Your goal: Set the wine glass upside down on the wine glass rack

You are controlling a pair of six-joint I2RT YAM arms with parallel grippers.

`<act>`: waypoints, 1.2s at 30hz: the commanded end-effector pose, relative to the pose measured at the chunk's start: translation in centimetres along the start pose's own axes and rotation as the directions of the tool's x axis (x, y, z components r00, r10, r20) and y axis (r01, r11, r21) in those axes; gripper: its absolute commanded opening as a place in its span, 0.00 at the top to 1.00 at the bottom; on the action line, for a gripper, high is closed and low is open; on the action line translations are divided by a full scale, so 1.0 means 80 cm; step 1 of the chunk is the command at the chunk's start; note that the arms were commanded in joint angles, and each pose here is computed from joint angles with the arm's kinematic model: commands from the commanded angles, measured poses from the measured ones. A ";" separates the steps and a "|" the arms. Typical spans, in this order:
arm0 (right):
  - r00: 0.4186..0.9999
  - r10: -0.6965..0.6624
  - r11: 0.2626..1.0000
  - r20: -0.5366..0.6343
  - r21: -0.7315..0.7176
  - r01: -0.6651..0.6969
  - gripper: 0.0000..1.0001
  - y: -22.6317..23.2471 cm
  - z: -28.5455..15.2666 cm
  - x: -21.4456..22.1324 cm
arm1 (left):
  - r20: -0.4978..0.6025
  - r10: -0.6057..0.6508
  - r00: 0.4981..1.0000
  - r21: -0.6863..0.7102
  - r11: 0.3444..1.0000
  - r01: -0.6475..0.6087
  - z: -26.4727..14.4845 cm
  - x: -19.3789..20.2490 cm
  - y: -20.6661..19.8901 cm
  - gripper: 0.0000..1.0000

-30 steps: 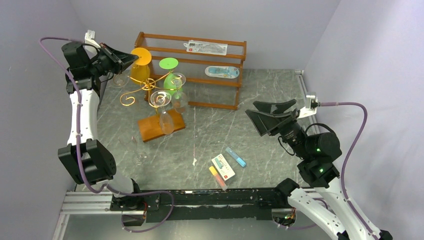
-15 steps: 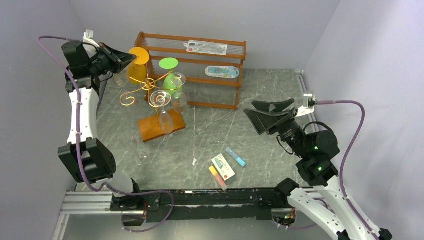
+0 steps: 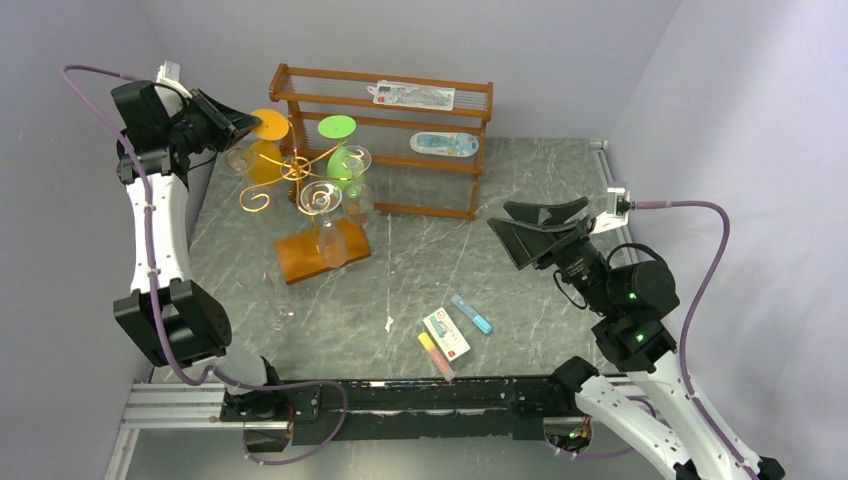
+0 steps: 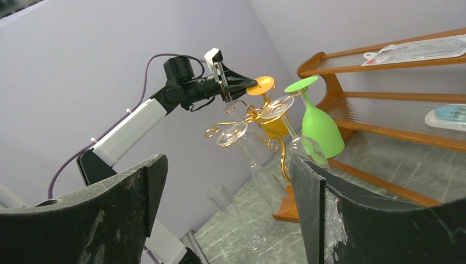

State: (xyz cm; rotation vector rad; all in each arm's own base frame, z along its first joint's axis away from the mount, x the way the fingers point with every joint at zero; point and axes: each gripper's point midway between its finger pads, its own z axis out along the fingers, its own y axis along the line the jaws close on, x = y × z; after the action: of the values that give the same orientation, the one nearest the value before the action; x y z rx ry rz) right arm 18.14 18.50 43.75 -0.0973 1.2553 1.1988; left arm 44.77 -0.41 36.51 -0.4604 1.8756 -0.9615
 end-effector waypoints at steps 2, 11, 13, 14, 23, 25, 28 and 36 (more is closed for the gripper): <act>1.000 0.005 1.000 0.011 0.005 -0.005 0.15 -0.002 0.000 -0.002 | 0.005 0.042 0.999 -0.052 0.998 -0.042 -0.007 -0.004 0.015 0.80; 1.000 0.022 1.000 0.005 0.014 -0.022 0.15 -0.004 0.000 0.001 | 0.043 0.120 0.992 -0.077 0.990 -0.116 -0.022 -0.021 -0.001 0.59; 1.000 0.022 1.000 -0.004 0.022 -0.022 0.15 -0.006 0.002 0.003 | 0.060 0.144 0.988 -0.091 0.986 -0.138 -0.029 -0.026 -0.005 0.53; 1.000 0.024 0.999 -0.011 0.029 -0.024 0.15 -0.008 0.003 0.005 | 0.069 0.160 0.985 -0.101 0.983 -0.153 -0.033 -0.029 -0.008 0.50; 0.977 0.038 0.998 -0.209 0.061 -0.025 0.15 -0.023 0.037 0.047 | 0.163 0.394 0.904 -0.179 0.913 -0.366 -0.093 -0.045 -0.051 0.31; 0.966 0.036 0.998 -0.256 0.053 -0.023 0.16 -0.026 0.050 0.057 | 0.204 0.446 0.871 -0.168 0.893 -0.418 -0.113 -0.042 -0.073 0.27; 0.947 0.028 0.999 -0.320 0.044 -0.015 0.19 -0.033 0.061 0.077 | 0.250 0.520 0.817 -0.111 0.853 -0.509 -0.138 -0.019 -0.115 0.20; 0.915 -0.133 0.990 -0.381 -0.015 0.138 0.20 0.019 0.100 0.135 | 0.247 0.648 0.720 -0.060 0.752 -0.656 -0.169 0.037 -0.174 0.18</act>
State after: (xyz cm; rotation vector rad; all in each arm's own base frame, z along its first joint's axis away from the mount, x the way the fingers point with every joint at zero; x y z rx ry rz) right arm 22.14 28.21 37.83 -0.3105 1.6333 1.1919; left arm 30.79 -4.42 49.87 0.0542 1.5699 -0.4765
